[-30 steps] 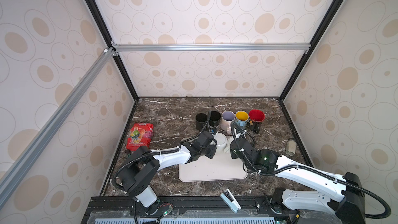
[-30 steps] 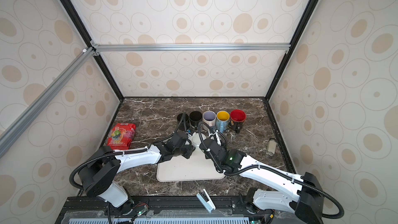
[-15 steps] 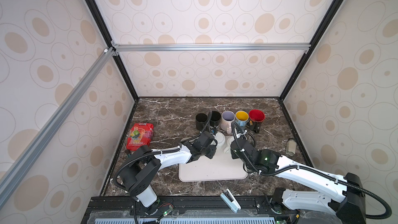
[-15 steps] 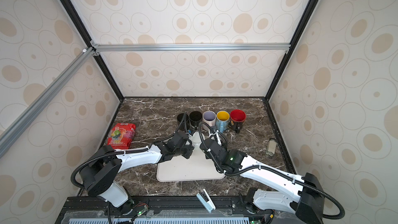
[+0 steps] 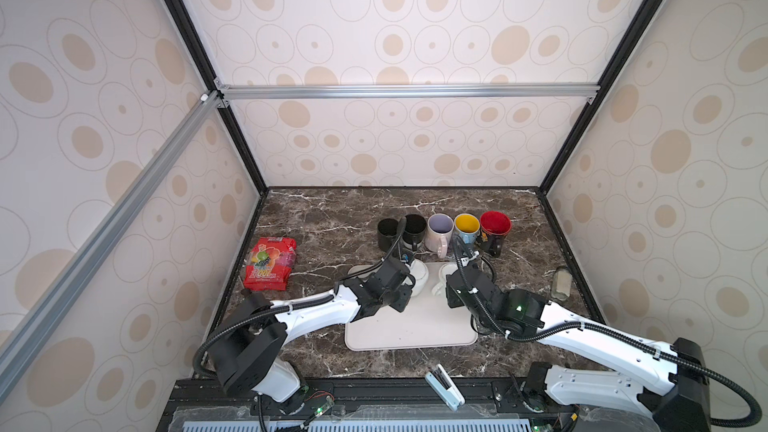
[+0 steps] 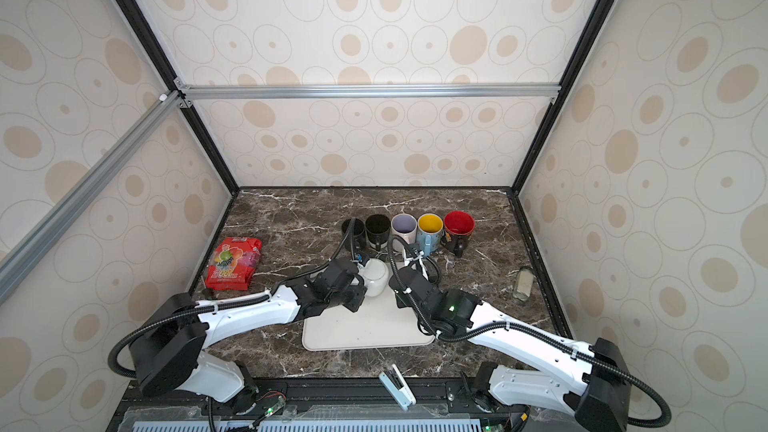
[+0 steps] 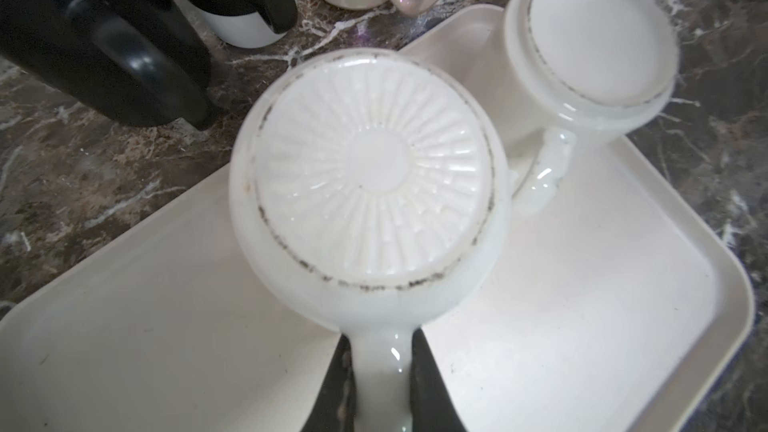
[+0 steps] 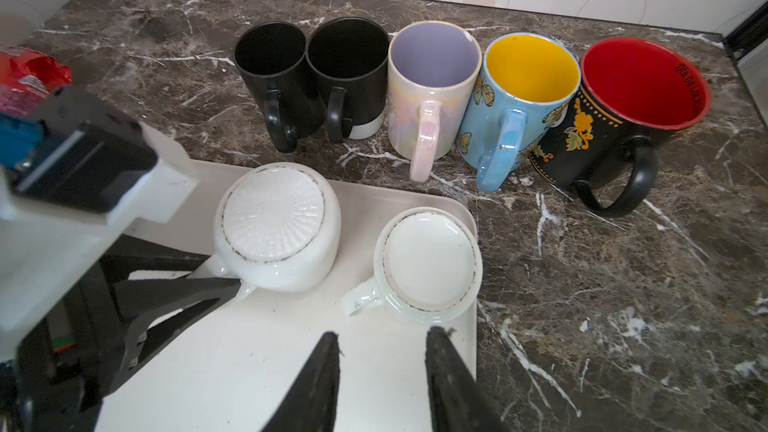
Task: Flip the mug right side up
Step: 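Grasp the white mug with the left gripper and lift it off the tray, then raise the white mug with the left gripper while the right gripper reaches toward it, then grasp the white mug with the right gripper and open the left gripper, then carry the white mug opening up toward the black mugs with the right gripper, then lower the white mug beside the black mugs and open the right gripper, then move the right gripper back over the upside-down small white mug on the tray, then lower the right gripper onto the upside-down mug and close on its base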
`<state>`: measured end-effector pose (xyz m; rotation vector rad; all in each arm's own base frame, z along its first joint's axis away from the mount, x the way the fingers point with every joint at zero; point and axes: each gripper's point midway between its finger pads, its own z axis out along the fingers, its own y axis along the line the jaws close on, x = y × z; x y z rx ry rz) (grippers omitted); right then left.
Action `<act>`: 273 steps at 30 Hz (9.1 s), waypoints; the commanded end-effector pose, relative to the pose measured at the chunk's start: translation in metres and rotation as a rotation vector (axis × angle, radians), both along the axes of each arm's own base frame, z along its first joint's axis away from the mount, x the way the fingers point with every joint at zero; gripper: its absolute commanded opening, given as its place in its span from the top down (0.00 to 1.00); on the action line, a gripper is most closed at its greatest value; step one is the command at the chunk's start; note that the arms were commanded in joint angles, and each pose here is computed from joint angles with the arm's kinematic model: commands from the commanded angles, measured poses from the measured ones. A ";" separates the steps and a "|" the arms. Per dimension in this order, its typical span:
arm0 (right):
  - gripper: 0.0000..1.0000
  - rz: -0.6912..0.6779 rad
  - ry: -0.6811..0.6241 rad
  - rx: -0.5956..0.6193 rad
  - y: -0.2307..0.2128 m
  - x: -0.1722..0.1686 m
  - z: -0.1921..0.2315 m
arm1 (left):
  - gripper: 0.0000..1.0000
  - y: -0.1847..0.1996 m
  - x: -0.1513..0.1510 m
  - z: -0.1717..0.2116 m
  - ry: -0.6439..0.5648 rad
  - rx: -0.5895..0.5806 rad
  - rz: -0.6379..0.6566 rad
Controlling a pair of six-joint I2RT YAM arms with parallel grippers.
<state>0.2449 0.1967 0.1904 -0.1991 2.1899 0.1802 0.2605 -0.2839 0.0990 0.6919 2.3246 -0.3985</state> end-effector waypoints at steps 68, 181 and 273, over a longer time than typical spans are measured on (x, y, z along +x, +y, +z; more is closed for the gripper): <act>0.56 0.801 -0.307 1.256 0.105 -0.042 0.180 | 1.00 0.031 -0.070 0.284 -0.113 -1.471 -0.300; 0.80 0.036 0.301 -0.134 0.233 0.193 -0.089 | 0.00 0.127 -0.029 0.045 -0.023 -0.548 0.502; 0.41 -0.566 0.427 -0.043 0.030 0.011 -0.077 | 0.00 0.132 -0.025 0.064 -0.118 -0.506 0.466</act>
